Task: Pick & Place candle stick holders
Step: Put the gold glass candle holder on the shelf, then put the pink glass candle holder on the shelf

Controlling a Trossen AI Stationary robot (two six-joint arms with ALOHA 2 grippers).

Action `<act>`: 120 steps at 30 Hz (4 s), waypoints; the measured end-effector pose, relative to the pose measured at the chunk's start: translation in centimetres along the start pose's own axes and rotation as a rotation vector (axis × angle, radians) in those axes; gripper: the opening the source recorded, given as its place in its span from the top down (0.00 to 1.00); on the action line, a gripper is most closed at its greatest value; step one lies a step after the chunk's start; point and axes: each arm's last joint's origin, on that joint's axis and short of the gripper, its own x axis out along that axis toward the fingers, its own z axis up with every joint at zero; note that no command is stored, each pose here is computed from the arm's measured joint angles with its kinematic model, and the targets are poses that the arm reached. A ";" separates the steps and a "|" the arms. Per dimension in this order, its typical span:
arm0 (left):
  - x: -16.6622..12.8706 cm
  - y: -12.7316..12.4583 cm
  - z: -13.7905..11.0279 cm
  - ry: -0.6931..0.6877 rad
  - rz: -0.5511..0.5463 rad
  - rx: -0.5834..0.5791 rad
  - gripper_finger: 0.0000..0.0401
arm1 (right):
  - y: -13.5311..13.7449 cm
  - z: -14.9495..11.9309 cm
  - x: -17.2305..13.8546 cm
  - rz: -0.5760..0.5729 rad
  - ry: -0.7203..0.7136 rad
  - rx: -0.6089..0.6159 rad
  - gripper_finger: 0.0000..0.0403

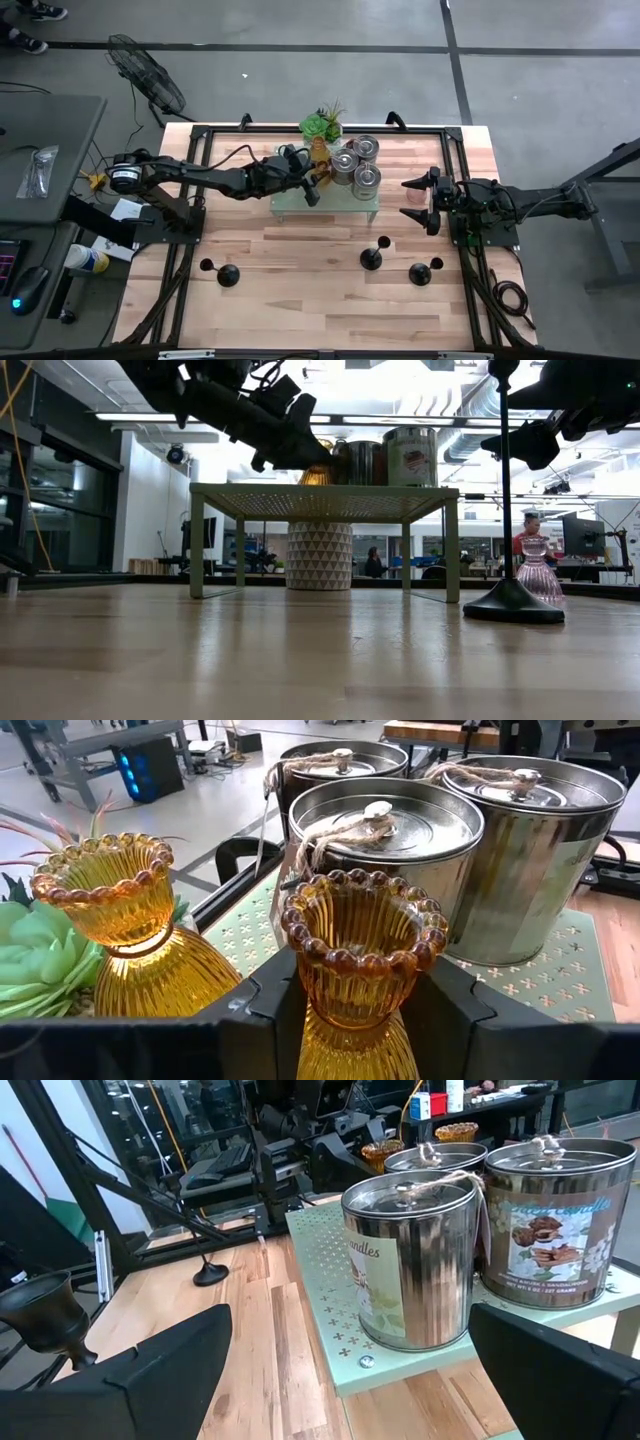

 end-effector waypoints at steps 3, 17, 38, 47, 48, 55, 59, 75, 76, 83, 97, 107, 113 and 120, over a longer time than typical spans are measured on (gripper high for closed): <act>0.0 0.0 0.0 0.002 0.002 0.006 0.65 | 0.0 0.0 0.0 0.000 0.000 0.000 0.01; 0.0 0.2 -0.1 0.005 0.057 0.038 0.53 | 0.0 0.0 0.0 0.000 0.000 0.000 0.01; -1.5 0.4 1.8 -0.057 0.004 0.121 0.24 | 0.0 0.0 0.0 0.000 0.000 0.000 0.01; -4.9 1.2 3.9 -0.044 -0.065 0.159 0.24 | 0.0 0.0 0.0 0.000 0.000 0.000 0.01; -5.3 1.3 4.2 -0.043 -0.078 0.165 0.24 | 0.0 0.0 0.0 0.000 0.000 0.000 0.01; -8.8 2.2 5.0 0.019 -0.164 0.229 0.24 | 0.0 0.0 0.0 0.000 0.000 0.000 0.01; -11.1 2.8 5.5 0.032 -0.206 0.249 0.24 | 0.0 0.0 0.0 0.000 0.000 0.000 0.01; -14.8 4.2 3.0 0.079 -0.219 0.235 0.24 | 0.0 0.0 0.0 0.000 0.000 0.000 0.01; -14.8 4.2 2.8 0.078 -0.218 0.219 0.24 | 0.0 0.0 0.0 0.000 0.000 0.000 0.01; -15.3 4.5 4.0 -0.038 -0.157 0.116 0.24 | -0.3 0.1 0.0 -0.086 -0.021 -0.001 0.01; -17.8 5.8 5.1 -0.148 0.022 -0.001 0.24 | -0.4 0.2 0.0 -0.151 -0.040 -0.070 0.01; -17.9 5.8 5.1 -0.149 0.019 -0.043 0.24 | -0.3 0.4 0.0 -0.124 -0.076 0.194 0.01; -17.8 5.9 5.1 -0.149 0.038 -0.058 0.24 | -0.9 0.8 -0.1 -0.221 -0.149 0.297 0.01; -17.8 5.9 5.1 -0.151 0.066 -0.060 0.24 | -1.2 2.6 -0.6 -0.264 -0.175 0.341 0.01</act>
